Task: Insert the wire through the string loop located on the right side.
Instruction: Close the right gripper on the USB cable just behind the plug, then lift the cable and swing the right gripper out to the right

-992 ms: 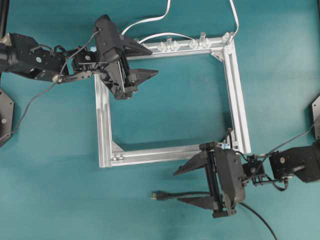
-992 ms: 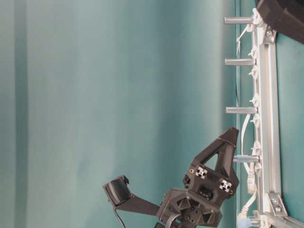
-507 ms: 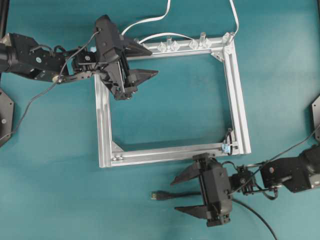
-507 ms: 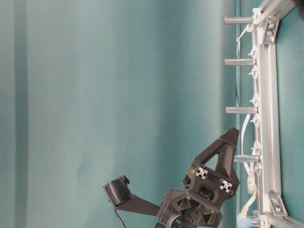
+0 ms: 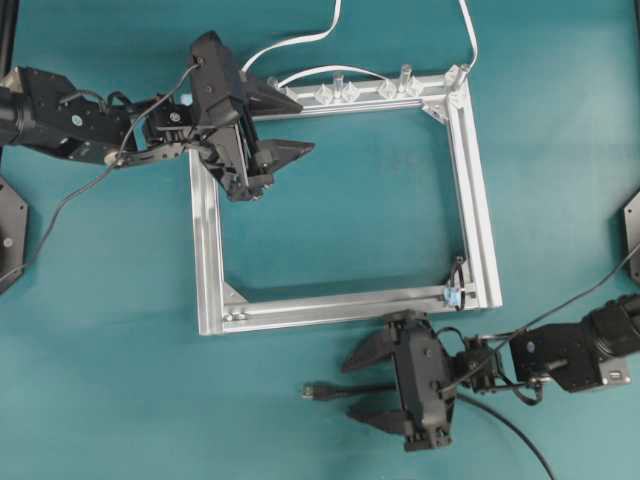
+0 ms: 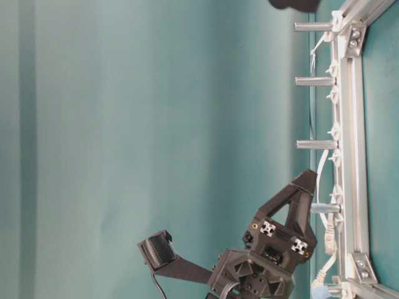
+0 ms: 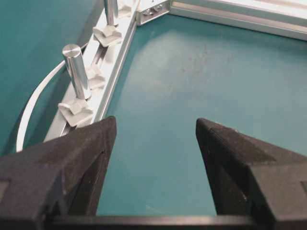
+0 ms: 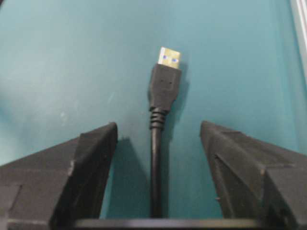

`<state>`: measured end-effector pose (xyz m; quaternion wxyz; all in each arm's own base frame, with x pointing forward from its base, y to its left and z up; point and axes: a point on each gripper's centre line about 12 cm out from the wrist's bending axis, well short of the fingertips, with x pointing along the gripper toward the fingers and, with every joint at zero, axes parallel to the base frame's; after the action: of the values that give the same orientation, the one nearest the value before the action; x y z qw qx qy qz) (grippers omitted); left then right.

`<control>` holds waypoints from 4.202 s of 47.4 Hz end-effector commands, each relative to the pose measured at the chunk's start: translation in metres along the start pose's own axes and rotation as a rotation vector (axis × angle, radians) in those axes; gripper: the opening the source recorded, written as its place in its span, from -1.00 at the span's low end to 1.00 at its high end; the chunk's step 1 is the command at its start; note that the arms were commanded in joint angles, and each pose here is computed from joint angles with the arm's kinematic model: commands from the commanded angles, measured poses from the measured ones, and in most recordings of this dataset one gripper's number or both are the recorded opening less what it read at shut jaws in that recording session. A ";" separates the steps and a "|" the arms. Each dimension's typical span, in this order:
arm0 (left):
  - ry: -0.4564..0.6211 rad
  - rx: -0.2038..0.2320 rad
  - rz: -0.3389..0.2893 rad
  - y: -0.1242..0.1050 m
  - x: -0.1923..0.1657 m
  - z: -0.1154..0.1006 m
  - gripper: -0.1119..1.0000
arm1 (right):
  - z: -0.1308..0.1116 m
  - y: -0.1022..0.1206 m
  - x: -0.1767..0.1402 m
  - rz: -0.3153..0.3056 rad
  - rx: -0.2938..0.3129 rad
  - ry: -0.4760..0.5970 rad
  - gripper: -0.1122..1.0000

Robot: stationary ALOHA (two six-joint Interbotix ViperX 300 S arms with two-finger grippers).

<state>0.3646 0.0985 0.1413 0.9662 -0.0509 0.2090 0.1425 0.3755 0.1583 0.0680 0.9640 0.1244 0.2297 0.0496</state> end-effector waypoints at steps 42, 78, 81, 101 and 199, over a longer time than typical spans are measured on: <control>-0.037 0.001 -0.007 -0.002 -0.004 0.012 0.41 | 0.003 0.005 0.003 -0.004 0.003 0.058 -0.15; -0.008 0.008 -0.025 -0.010 -0.004 0.010 0.40 | 0.000 0.006 0.004 -0.003 0.006 0.099 -0.57; -0.008 0.008 -0.026 -0.011 -0.004 0.010 0.40 | 0.005 0.008 0.001 0.004 0.007 0.090 -0.57; -0.015 0.015 -0.044 -0.018 -0.004 0.012 0.40 | 0.042 0.022 -0.028 0.065 -0.057 0.130 -0.57; -0.009 0.012 -0.040 -0.017 0.000 0.019 0.40 | -0.015 -0.022 -0.193 0.115 0.095 0.392 -0.57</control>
<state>0.3727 0.0839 0.1424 0.9645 -0.0502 0.2291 0.1211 0.1993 0.1100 0.1281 0.8889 0.1676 0.4119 0.1102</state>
